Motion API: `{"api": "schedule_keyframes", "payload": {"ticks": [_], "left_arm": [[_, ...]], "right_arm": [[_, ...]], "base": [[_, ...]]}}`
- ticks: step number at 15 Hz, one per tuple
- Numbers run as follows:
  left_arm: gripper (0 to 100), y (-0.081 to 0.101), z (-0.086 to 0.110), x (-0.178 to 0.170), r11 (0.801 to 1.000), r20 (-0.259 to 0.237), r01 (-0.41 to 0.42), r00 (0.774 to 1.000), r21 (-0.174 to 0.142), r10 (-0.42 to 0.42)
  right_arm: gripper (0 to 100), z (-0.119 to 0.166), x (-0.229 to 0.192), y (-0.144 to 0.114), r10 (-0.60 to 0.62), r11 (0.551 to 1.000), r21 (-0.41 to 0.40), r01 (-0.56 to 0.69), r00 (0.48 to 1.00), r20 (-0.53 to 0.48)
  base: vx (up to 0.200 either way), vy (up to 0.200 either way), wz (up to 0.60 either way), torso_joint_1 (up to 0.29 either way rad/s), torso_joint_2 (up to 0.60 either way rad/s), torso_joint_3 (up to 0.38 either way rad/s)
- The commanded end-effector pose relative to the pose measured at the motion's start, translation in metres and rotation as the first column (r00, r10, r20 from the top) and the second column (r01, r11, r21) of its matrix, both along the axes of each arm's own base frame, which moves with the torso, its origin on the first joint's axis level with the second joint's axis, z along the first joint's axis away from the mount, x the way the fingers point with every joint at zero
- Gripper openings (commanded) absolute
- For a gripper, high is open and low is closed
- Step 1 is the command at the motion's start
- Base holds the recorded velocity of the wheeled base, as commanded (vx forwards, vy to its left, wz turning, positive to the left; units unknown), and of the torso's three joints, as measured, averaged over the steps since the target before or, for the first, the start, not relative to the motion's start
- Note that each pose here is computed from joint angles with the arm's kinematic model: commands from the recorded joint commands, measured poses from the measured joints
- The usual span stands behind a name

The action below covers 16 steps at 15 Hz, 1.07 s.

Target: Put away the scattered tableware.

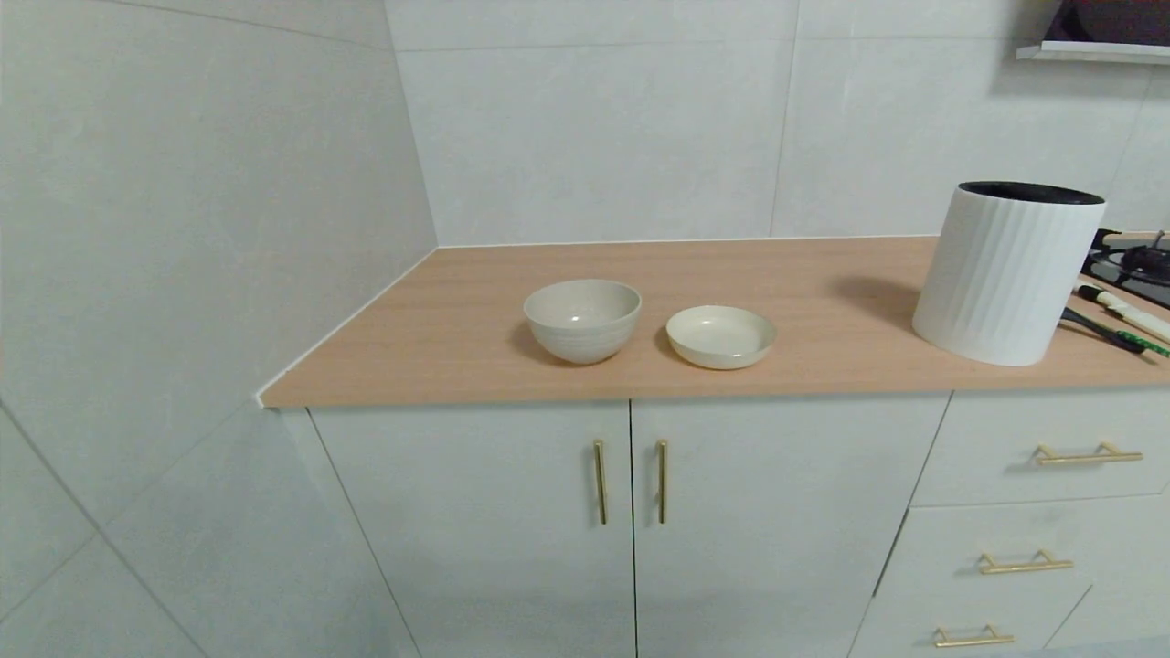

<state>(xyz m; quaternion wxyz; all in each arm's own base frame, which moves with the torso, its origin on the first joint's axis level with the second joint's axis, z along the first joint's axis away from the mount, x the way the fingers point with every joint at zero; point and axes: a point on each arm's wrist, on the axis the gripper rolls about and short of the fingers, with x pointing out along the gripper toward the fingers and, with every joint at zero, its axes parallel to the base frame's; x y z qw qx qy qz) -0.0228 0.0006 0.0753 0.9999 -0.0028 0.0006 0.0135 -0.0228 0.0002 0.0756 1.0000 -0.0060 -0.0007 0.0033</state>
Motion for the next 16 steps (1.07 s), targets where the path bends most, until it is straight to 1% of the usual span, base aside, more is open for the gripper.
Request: {"api": "schedule_keyframes", "payload": {"ticks": [1, 8, 12, 16], "left_arm": [[100, 0.0, 0.0, 0.0, 1.0, 0.0, -0.001, 1.0, -0.001, 0.001], [100, 0.0, 0.0, 0.0, 1.0, 0.0, -0.001, 1.0, -0.001, 0.001], [100, 0.0, 0.0, 0.0, 1.0, 0.0, -0.001, 1.0, -0.001, 0.001], [100, 0.0, 0.0, 0.0, 1.0, 0.0, -0.001, 1.0, -0.001, 0.001]], "right_arm": [[100, 0.0, 0.0, 0.0, 0.0, 1.0, 0.0, 0.0, 1.0, 0.0], [100, 0.0, 0.0, 0.0, 0.0, 1.0, 0.0, 0.0, 1.0, 0.0], [100, 0.0, 0.0, 0.0, 0.001, 1.0, 0.0, -0.001, 1.0, 0.0], [100, 0.0, 0.0, 0.0, 0.0, 1.0, 0.0, 0.0, 1.0, 0.0]], "base": [[0.0, 0.0, 0.0, -0.193, 0.47, 0.29], [0.0, 0.0, 0.0, -0.16, 0.47, 0.302], [0.0, 0.0, 0.0, -0.112, 0.45, 0.323], [0.0, 0.0, 0.0, -0.027, 0.13, 0.094]]}}
